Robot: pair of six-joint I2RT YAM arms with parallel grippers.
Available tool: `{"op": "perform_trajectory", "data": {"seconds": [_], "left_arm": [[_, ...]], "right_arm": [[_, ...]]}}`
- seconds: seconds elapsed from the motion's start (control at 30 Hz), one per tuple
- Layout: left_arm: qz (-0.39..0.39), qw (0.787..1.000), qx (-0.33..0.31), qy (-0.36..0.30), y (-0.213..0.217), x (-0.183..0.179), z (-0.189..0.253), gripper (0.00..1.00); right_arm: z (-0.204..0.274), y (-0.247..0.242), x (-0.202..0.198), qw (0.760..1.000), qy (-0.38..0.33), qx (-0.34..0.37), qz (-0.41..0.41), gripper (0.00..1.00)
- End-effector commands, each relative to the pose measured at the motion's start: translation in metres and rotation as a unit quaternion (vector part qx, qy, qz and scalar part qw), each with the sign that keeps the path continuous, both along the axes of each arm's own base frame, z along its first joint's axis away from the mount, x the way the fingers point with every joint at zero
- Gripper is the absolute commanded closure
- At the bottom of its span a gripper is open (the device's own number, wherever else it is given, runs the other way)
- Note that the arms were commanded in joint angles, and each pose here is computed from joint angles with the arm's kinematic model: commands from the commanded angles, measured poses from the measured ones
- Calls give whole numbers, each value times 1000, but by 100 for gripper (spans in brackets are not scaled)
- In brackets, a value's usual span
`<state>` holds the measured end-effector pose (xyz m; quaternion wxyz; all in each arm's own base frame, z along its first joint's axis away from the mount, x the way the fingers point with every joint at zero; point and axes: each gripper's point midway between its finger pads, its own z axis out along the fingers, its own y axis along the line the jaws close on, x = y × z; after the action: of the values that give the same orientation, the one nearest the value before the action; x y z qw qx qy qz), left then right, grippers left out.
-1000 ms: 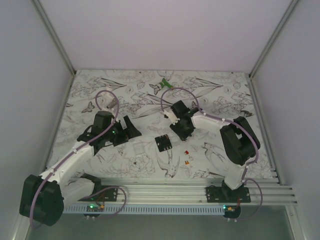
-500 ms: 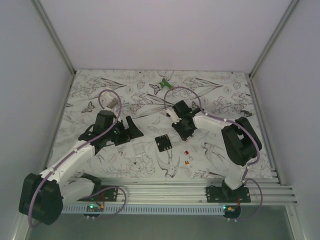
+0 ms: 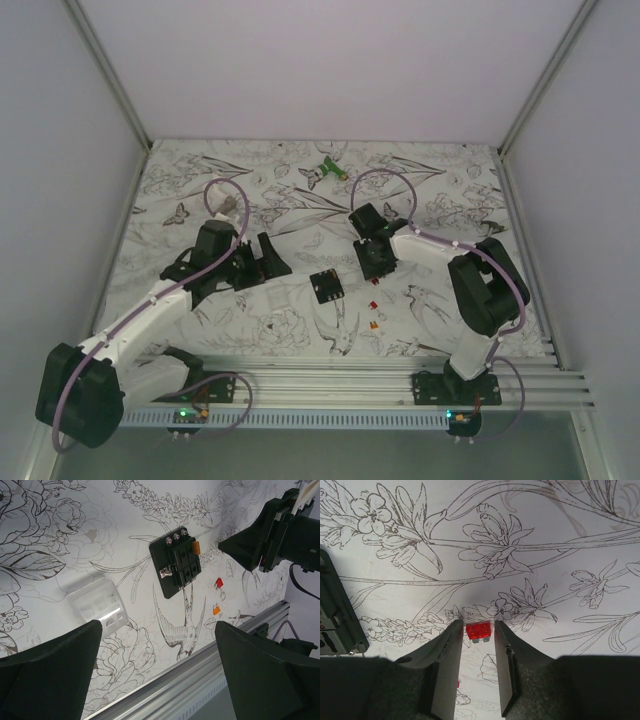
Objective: Snap on the fuse box
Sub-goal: Pick up the fuse from the center of the board.
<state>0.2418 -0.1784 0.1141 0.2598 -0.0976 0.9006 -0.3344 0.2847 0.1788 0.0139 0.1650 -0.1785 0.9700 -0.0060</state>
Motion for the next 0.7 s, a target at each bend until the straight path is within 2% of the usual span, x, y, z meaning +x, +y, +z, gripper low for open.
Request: {"op": "perform_trajectory", "data": {"seconds": [0.0,0.27,0.67], "left_arm": [[-4,1000,3,-7,-2,2,5,0],[-6,1000,5,-7,-1,1,4,0],[-10,1000,5,-6,-2,0,3,0]], "right_arm": [[9,0,1,1000,-5,12,-7,60],[5,-1,-5,995,22,0,96,57],[-12,-6,0,991,45,3,127,59]]}}
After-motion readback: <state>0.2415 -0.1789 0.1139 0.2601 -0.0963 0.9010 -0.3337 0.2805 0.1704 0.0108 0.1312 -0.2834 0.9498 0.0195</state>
